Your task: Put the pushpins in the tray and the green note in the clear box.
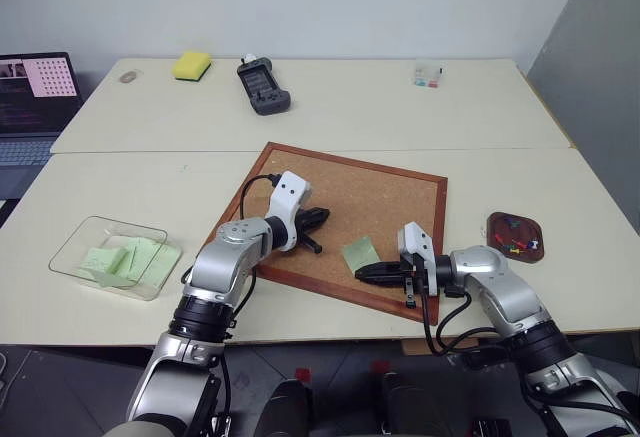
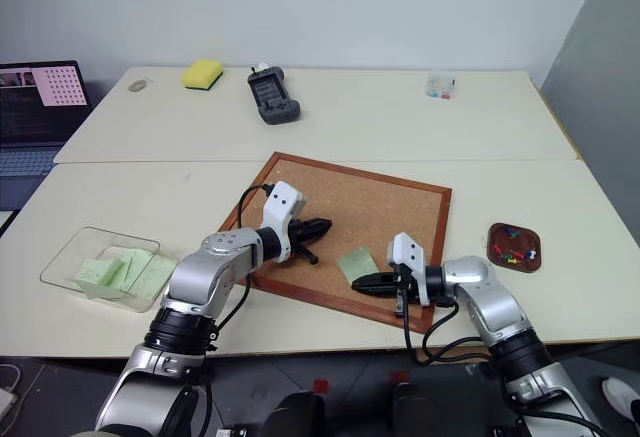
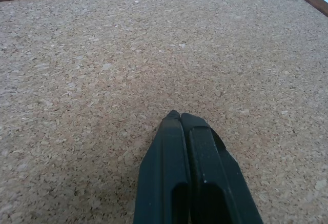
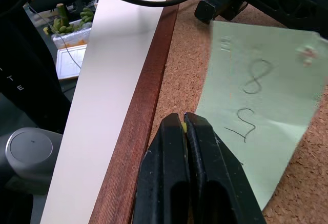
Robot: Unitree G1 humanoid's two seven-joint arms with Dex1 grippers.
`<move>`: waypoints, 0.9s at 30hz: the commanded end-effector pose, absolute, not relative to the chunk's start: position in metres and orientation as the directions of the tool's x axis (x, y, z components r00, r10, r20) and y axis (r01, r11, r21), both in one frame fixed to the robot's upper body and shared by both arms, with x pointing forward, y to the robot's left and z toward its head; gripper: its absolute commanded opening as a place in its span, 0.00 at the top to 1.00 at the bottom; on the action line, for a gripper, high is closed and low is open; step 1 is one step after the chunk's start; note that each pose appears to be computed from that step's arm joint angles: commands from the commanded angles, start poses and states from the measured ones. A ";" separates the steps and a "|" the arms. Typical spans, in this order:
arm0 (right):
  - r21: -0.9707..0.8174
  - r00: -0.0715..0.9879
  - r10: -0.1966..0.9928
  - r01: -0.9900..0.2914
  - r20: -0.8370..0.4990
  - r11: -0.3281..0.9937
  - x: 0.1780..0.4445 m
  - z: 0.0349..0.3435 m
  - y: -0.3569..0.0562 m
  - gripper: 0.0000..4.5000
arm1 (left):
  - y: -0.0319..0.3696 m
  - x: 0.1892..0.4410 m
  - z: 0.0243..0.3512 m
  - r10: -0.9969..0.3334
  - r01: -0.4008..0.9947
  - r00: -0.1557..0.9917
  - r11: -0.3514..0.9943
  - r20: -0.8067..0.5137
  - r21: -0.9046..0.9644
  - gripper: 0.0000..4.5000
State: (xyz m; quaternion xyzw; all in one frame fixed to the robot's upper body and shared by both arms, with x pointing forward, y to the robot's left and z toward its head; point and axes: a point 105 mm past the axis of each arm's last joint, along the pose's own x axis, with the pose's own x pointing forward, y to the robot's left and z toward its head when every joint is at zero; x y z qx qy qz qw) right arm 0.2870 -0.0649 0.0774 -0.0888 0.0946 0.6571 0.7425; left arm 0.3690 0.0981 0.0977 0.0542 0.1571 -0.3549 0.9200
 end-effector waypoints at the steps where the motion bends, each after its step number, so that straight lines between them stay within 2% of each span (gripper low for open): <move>1: -0.089 0.122 0.977 -0.990 -0.173 0.107 0.285 0.115 -0.063 1.00 | 0.099 0.370 0.104 -0.635 0.671 0.705 0.742 -0.316 0.007 1.00; 7: -0.111 0.135 0.981 -0.986 -0.139 0.120 0.281 0.139 -0.065 1.00 | 0.099 0.370 0.103 -0.635 0.670 0.704 0.742 -0.317 0.003 1.00; 13: -0.128 0.178 0.975 -0.979 -0.136 0.161 0.285 0.146 -0.071 1.00 | 0.097 0.369 0.101 -0.638 0.672 0.702 0.741 -0.317 -0.003 1.00; 18: -0.179 0.222 0.965 -0.964 -0.140 0.196 0.290 0.156 -0.077 1.00 | 0.098 0.372 0.117 -0.662 0.684 0.704 0.729 -0.256 -0.002 1.00; 23: -0.206 0.247 0.956 -0.955 -0.159 0.213 0.295 0.156 -0.080 1.00 | 0.102 0.362 0.161 -0.767 0.734 0.641 0.627 -0.038 -0.261 0.81; 27: -0.237 0.270 0.949 -0.944 -0.160 0.229 0.302 0.159 -0.082 1.00 | 0.119 0.333 0.178 -0.841 0.776 0.537 0.467 0.057 -0.425 0.64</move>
